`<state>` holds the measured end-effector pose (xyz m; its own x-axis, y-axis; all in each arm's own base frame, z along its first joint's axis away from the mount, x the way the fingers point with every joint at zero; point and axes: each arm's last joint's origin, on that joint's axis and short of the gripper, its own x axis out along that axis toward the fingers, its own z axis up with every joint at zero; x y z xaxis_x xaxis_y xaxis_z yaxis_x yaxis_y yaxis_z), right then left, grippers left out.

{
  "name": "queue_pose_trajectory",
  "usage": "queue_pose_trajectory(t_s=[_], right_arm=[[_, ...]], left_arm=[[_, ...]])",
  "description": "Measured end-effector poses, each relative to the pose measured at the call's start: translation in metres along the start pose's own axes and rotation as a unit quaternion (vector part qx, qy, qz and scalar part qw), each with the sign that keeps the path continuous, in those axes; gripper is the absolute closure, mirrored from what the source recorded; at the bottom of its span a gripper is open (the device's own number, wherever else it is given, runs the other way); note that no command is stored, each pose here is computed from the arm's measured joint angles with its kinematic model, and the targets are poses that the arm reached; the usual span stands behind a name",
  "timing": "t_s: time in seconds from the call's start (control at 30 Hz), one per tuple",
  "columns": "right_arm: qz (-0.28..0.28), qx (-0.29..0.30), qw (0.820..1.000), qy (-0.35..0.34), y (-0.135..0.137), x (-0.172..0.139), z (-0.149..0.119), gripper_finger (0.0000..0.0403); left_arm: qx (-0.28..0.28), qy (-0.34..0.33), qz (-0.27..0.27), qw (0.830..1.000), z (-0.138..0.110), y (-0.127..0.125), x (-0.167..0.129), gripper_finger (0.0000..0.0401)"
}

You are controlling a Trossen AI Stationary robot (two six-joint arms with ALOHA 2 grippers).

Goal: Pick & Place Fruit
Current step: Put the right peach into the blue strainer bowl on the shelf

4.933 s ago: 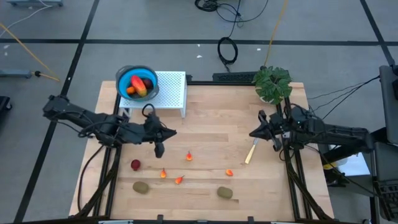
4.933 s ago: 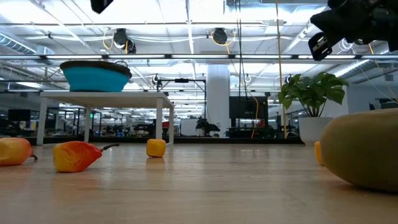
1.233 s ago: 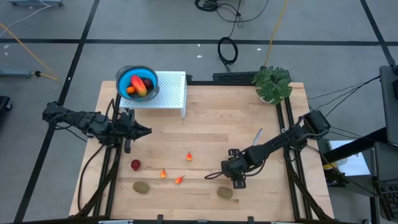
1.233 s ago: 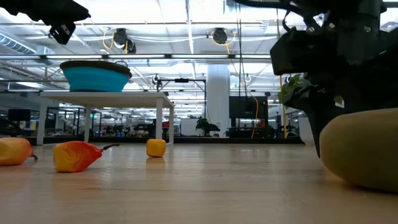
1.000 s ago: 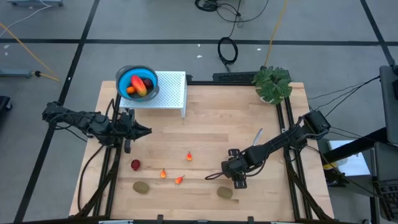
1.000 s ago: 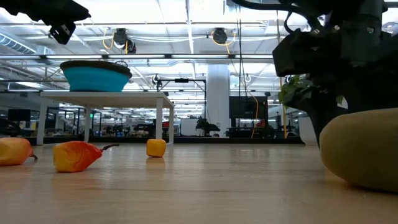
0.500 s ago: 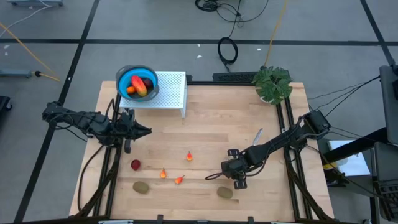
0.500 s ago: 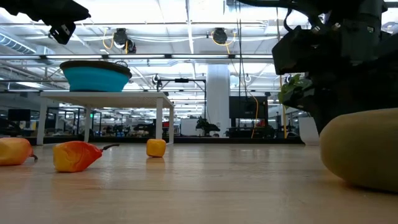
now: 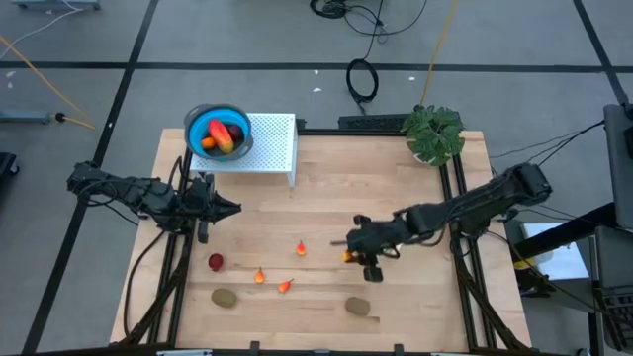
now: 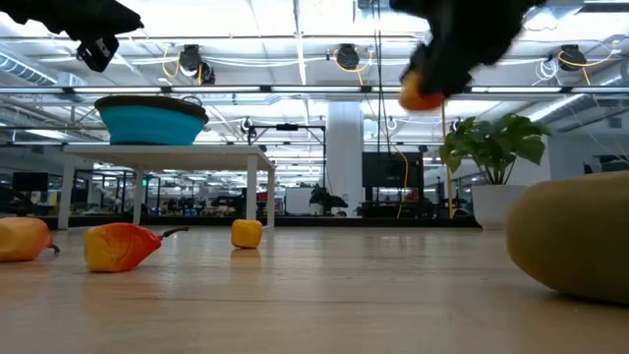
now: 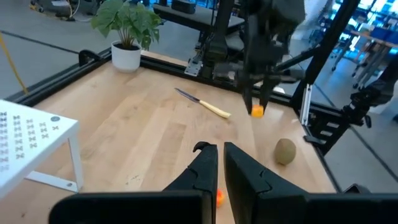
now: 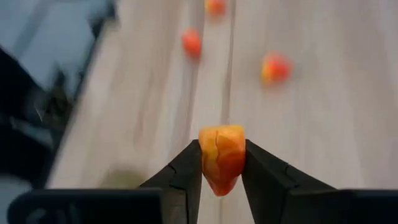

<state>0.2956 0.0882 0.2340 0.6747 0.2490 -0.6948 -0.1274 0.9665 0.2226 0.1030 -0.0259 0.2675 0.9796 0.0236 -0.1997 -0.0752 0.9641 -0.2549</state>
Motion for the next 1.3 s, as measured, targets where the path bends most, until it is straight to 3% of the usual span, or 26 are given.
queue_pose_trajectory(t_s=[0.37, 0.7, 1.0, 1.3], right_arm=[[0.014, -0.003, 0.973, -0.231, -0.018, -0.036, 0.049, 0.0313], [-0.01, -0.091, 0.928, -0.362, -0.027, -0.049, 0.072, 0.0313], [-0.069, -0.192, 0.901, -0.382, -0.036, -0.054, 0.077, 0.0313], [-0.131, -0.329, 0.86, -0.367, -0.038, -0.055, 0.078, 0.0312]], left_arm=[[-0.004, -0.005, -0.001, 1.0, 0.001, -0.001, 0.001, 0.0375], [-0.002, -0.029, -0.005, 1.0, 0.007, -0.007, 0.012, 0.0375], [-0.015, -0.071, -0.02, 0.997, 0.016, -0.018, 0.031, 0.0361], [-0.052, -0.126, -0.038, 0.99, 0.024, -0.028, 0.052, 0.026]])
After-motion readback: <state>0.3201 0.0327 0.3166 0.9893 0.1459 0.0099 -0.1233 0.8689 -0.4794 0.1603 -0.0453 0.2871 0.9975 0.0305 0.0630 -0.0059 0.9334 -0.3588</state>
